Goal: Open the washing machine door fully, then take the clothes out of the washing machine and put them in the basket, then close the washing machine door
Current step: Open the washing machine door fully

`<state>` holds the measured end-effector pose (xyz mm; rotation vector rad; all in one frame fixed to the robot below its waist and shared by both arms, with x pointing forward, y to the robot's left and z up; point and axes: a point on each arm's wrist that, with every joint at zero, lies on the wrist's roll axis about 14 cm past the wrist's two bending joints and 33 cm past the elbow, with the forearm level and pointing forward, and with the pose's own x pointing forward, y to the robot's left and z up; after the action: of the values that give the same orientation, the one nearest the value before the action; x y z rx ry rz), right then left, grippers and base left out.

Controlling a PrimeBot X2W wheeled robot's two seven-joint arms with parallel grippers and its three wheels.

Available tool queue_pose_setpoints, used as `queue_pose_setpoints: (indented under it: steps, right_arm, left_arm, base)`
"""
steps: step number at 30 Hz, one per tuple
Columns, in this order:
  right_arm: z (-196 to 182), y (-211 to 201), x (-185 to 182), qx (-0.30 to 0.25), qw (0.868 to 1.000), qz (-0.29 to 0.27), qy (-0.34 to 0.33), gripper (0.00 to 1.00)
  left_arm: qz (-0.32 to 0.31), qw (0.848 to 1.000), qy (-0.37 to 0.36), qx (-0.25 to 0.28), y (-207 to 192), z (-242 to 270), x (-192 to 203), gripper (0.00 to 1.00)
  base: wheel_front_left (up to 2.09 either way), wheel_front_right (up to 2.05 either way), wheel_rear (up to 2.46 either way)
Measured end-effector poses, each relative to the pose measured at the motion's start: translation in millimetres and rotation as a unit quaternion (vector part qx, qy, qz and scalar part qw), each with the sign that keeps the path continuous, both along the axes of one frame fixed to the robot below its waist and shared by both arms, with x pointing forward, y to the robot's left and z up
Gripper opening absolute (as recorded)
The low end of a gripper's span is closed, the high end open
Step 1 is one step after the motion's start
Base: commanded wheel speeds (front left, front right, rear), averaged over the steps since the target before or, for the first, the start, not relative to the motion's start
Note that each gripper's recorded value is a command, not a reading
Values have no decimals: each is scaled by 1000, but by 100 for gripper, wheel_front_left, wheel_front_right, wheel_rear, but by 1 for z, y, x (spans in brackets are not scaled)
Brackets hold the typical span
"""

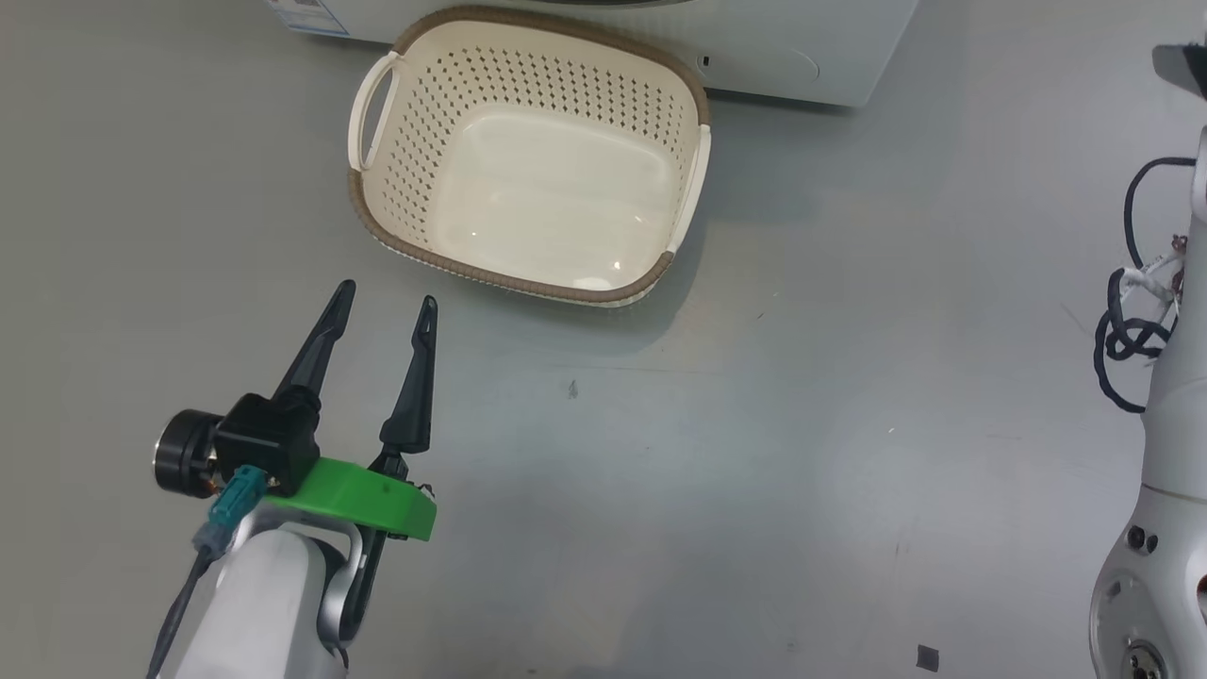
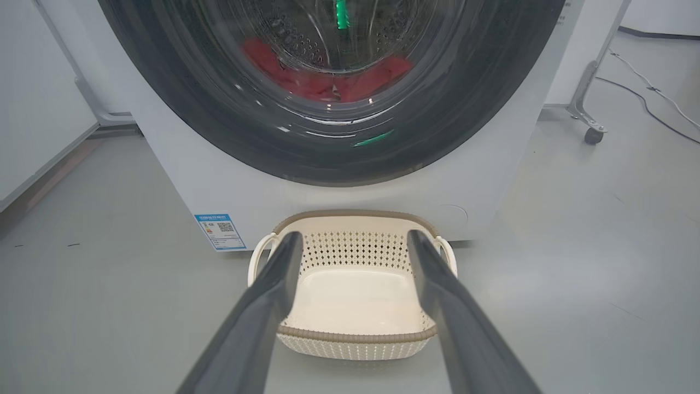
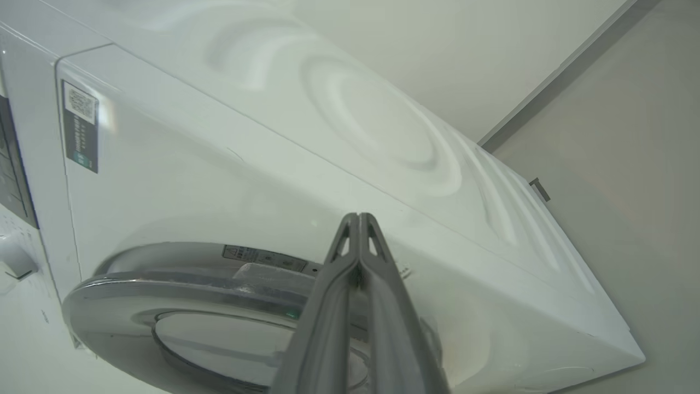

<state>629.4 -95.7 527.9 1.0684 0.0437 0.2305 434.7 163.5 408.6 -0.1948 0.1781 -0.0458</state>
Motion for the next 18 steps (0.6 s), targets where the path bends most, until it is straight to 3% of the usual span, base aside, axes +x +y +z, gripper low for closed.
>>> queue_pose_setpoints:
  steps: [8,9,18]
  right_arm:
    - [-9,38,22,27,996,73,46,0]
    - [-7,53,32,55,991,107,64,0]
    - [1,75,50,118,977,158,82,0]
  left_arm:
    - [18,1000,18,1,12,-13,0,100]
    - [20,999,26,0,13,-19,0,100]
    - [18,999,35,-11,10,-26,3,100]
  base:
    - [0,0,0]
    - [0,0,0]
    - [0,0,0]
